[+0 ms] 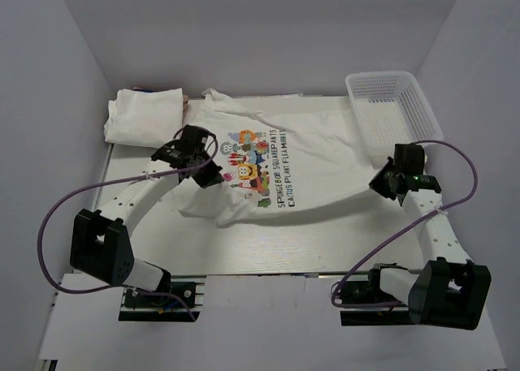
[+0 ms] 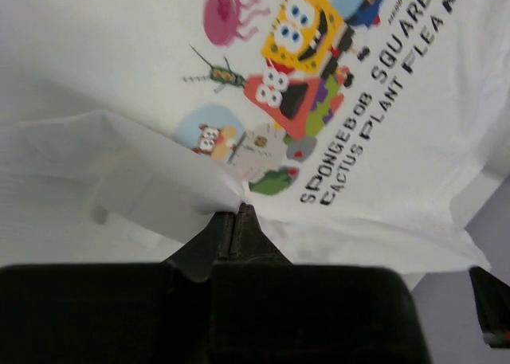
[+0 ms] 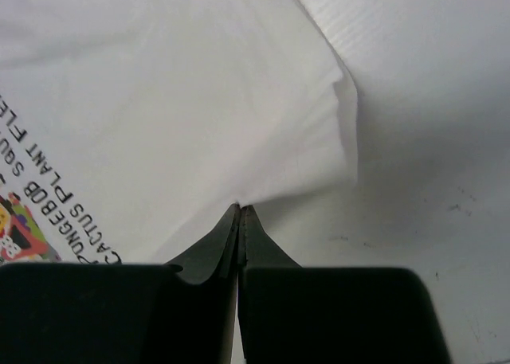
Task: Fold and stack the t-shirts
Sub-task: Fold the flattened tshirt in 1/3 of the way
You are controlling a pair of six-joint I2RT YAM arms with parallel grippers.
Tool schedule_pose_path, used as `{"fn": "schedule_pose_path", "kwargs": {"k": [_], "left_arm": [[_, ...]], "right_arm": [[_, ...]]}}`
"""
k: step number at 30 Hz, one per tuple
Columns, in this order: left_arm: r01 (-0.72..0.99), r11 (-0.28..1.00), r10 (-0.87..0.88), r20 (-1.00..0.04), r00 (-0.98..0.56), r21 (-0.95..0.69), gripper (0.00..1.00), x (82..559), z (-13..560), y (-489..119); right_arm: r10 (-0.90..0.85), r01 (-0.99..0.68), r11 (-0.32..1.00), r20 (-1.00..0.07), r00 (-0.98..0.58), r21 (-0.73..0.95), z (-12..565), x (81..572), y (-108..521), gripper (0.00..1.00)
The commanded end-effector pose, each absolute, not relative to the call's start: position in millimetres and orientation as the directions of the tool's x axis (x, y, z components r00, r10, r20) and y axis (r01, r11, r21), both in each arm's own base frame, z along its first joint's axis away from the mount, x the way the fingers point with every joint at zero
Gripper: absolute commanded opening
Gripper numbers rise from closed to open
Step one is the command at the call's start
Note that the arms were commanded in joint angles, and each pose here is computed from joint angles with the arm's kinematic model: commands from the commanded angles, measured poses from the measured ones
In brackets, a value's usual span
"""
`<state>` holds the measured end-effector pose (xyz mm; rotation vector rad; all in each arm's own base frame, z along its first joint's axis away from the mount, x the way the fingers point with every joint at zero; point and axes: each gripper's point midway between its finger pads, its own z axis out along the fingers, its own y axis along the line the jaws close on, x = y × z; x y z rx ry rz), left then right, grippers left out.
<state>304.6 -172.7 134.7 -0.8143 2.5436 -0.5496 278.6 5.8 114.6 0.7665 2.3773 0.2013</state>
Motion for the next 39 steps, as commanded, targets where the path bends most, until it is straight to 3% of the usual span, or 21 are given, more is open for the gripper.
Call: {"fn": "schedule_pose_path", "kwargs": {"k": [1,11,22,23,25,26,27,28,29,33,35,36,39], "left_arm": [[-0.476,0.764,-0.636,-0.383,-0.670,-0.437,0.00,333.0,153.1,-144.3],[-0.554,0.741,-0.672,-0.419,-0.611,-0.380,0.00,389.1,143.3,-104.5],[-0.519,0.753,-0.658,-0.443,-0.609,-0.405,0.00,455.8,129.9,-95.6],[-0.504,0.761,-0.648,-0.453,-0.612,-0.409,0.00,462.9,133.7,-93.5],[-0.497,0.768,-0.640,-0.457,-0.618,-0.404,0.05,470.6,134.8,-94.5],[-0.493,0.777,-0.629,-0.456,-0.630,-0.390,0.33,474.0,134.9,-94.6],[-0.474,0.788,-0.615,-0.469,-0.634,-0.392,0.56,477.4,140.4,-91.6],[-0.469,0.798,-0.602,-0.468,-0.647,-0.377,0.74,476.8,137.5,-91.0],[-0.467,0.805,-0.592,-0.451,-0.668,-0.366,1.00,470.9,134.5,-92.0],[-0.473,0.807,-0.589,-0.414,-0.694,-0.354,1.00,447.5,132.4,-92.2],[-0.472,0.807,-0.586,-0.381,-0.715,-0.356,1.00,420.6,127.9,-97.1],[-0.462,0.805,-0.587,-0.387,-0.711,-0.372,1.00,418.1,127.7,-98.3],[-0.457,0.793,-0.592,-0.338,-0.731,-0.402,1.00,391.9,116.4,-108.7]], "right_arm": [[0.547,0.464,0.829,-0.624,-0.558,0.313,142.8,313.1,-8.9,0.00],[0.522,0.431,0.846,-0.648,-0.555,0.312,149.6,375.6,-10.8,0.00],[0.430,0.334,0.901,-0.657,-0.619,0.275,136.2,436.2,-7.8,0.00],[0.415,0.309,0.909,-0.649,-0.637,0.279,136.9,441.5,-2.6,0.14],[0.378,0.269,0.926,-0.649,-0.660,0.266,139.9,446.1,0.9,0.27],[0.369,0.256,0.929,-0.646,-0.669,0.266,139.8,444.7,3.1,0.32],[0.347,0.229,0.937,-0.664,-0.662,0.262,145.8,445.5,4.3,0.45],[0.337,0.221,0.941,-0.657,-0.674,0.256,139.6,441.1,5.5,0.50],[0.316,0.167,0.946,-0.666,-0.675,0.279,143.5,443.0,15.0,0.54],[0.209,0.023,0.963,-0.693,-0.690,0.268,154.0,426.2,33.8,0.63],[0.171,-0.031,0.963,-0.694,-0.699,0.269,152.5,416.9,41.8,0.86],[0.175,-0.024,0.961,-0.675,-0.717,0.276,143.3,410.7,44.4,0.90],[0.156,-0.063,0.948,-0.626,-0.764,0.313,122.8,399.9,68.7,0.90]]}}
